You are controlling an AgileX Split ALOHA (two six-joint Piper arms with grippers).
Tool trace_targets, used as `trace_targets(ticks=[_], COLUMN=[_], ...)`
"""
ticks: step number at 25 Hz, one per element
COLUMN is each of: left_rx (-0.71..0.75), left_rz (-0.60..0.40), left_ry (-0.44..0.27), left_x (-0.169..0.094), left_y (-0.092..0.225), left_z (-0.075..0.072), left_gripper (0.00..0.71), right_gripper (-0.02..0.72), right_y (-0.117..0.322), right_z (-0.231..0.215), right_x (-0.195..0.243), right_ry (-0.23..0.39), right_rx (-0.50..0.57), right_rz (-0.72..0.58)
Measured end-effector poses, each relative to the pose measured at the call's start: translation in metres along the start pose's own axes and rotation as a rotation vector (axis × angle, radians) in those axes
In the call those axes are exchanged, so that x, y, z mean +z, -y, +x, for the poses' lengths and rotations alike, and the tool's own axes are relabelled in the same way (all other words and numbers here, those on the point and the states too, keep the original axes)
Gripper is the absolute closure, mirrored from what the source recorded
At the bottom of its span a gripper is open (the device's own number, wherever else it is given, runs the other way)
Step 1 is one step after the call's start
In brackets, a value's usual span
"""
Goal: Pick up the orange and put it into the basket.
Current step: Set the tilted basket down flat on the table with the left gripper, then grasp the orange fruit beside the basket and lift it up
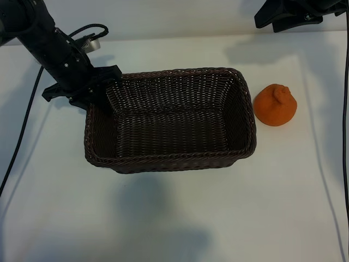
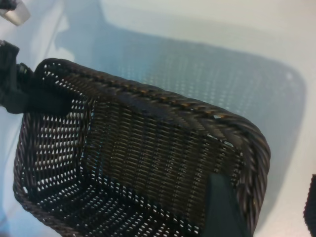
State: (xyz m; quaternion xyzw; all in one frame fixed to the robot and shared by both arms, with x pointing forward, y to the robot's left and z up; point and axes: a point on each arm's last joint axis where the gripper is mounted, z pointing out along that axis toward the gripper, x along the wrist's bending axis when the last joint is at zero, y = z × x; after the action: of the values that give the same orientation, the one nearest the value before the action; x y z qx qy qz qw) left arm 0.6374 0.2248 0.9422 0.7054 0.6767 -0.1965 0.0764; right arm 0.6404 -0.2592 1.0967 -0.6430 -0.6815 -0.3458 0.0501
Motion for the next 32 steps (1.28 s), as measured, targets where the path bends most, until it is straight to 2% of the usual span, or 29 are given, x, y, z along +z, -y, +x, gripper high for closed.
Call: trace_targets(ticks=[12, 14, 17, 21, 26, 32], left_rx=[-0.004, -0.006, -0.008, -0.011, -0.010, -0.006], left_rz=[0.009, 0.009, 0.007, 0.006, -0.002, -0.061], left_ry=[0.001, 0.004, 0.014, 0.023, 0.021, -0.065], left_x=[0.004, 0.004, 0.004, 0.004, 0.001, -0.020], left_y=[-0.001, -0.001, -0.001, -0.001, -0.003, -0.007], left_z=[0.001, 0.001, 0.000, -0.001, -0.001, -0.002], left_gripper=[0.533, 0.499, 0.395, 0.298, 0.269, 0.266], right_gripper=[0.295, 0.295, 0.295, 0.295, 0.295, 0.295], right_y=[0.000, 0.000, 0.000, 0.000, 0.000, 0.000], right_z=[0.000, 0.000, 0.000, 0.000, 0.000, 0.000], right_x=[0.000, 0.000, 0.000, 0.000, 0.000, 0.000], right_ry=[0.000, 0.000, 0.000, 0.000, 0.000, 0.000], right_rx=[0.000, 0.000, 0.000, 0.000, 0.000, 0.000], right_rz=[0.000, 0.000, 0.000, 0.000, 0.000, 0.000])
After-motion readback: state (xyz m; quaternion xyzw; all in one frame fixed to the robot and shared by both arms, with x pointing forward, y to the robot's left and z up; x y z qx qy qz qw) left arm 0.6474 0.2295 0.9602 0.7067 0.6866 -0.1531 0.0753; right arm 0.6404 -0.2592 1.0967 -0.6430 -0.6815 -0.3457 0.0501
